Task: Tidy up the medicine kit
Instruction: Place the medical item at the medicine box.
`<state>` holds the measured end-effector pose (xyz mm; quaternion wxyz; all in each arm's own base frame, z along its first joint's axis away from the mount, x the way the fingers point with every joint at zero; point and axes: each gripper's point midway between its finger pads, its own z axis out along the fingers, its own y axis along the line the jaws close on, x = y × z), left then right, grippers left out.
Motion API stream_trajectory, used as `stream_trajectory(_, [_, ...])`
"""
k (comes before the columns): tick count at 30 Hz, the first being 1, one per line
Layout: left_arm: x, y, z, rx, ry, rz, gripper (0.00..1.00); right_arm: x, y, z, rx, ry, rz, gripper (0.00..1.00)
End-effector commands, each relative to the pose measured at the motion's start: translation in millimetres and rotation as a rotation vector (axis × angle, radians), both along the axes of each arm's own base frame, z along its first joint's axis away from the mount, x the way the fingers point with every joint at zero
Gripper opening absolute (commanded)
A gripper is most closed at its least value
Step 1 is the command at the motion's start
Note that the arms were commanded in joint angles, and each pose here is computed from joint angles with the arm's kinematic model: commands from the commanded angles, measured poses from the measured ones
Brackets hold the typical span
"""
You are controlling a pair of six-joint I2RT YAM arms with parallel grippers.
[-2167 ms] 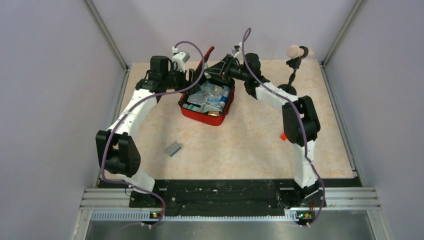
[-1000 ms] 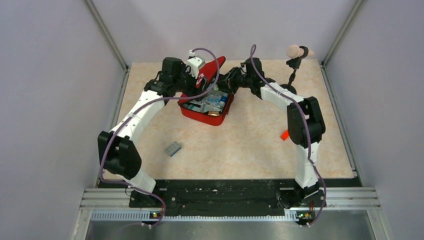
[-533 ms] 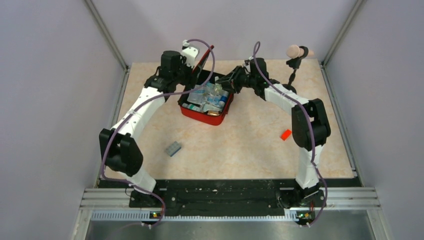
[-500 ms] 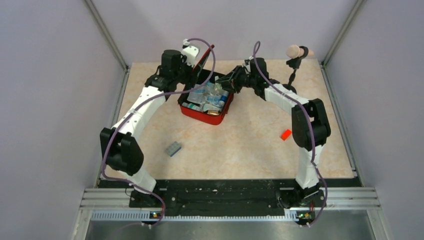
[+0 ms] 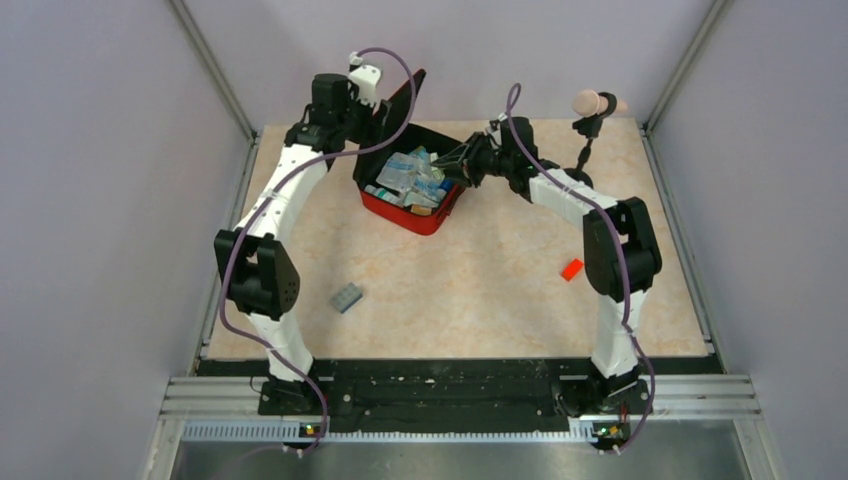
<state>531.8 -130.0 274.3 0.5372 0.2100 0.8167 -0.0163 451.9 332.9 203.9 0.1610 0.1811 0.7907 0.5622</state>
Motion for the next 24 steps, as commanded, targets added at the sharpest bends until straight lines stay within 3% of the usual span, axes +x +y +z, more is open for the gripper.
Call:
stream_trajectory(1, [-3.7,-8.4,1.8,-0.103,0.080,-0.043,0.80,7.0,-2.7,41.6,0.046,-0.102,-0.013,0.06])
stream_trajectory(3, [-7.3,-19.1,-3.4,-0.127,0.128,-0.127,0.85,9.0,-2.5,41.5,0.045,-0.102,-0.017,0.06])
stream_trajectory(5, [-5.4,-21.4,-11.9,-0.058,0.137,-0.160,0.97,9.9,-2.5,39.6,0.042,-0.096,-0.020,0.06])
stream_trajectory(6, [-1.7,-19.1,-15.4,-0.017,0.131,-0.140,0.99,10.6,-2.5,37.9,0.040,-0.090,-0.022,0.06])
stream_trajectory(10, [12.6,-11.0,-5.2,-0.027,0.095,-0.057,0.99,11.8,-3.2,34.0,0.030,-0.079,-0.030,0.06])
stream_trajectory(15, [12.1,-24.1,16.9,-0.107,0.039,-0.137,0.99,12.8,-3.8,33.0,0.024,-0.073,-0.037,0.06])
stream_trajectory(20, [18.1,-28.4,32.1,-0.137,-0.056,-0.110,0.99,13.7,-4.0,31.9,0.021,-0.068,-0.042,0.06])
stream_trajectory(24, [27.2,-21.8,48.1,-0.116,-0.124,-0.052,0.85,15.9,-6.2,32.5,0.019,-0.066,-0.049,0.06])
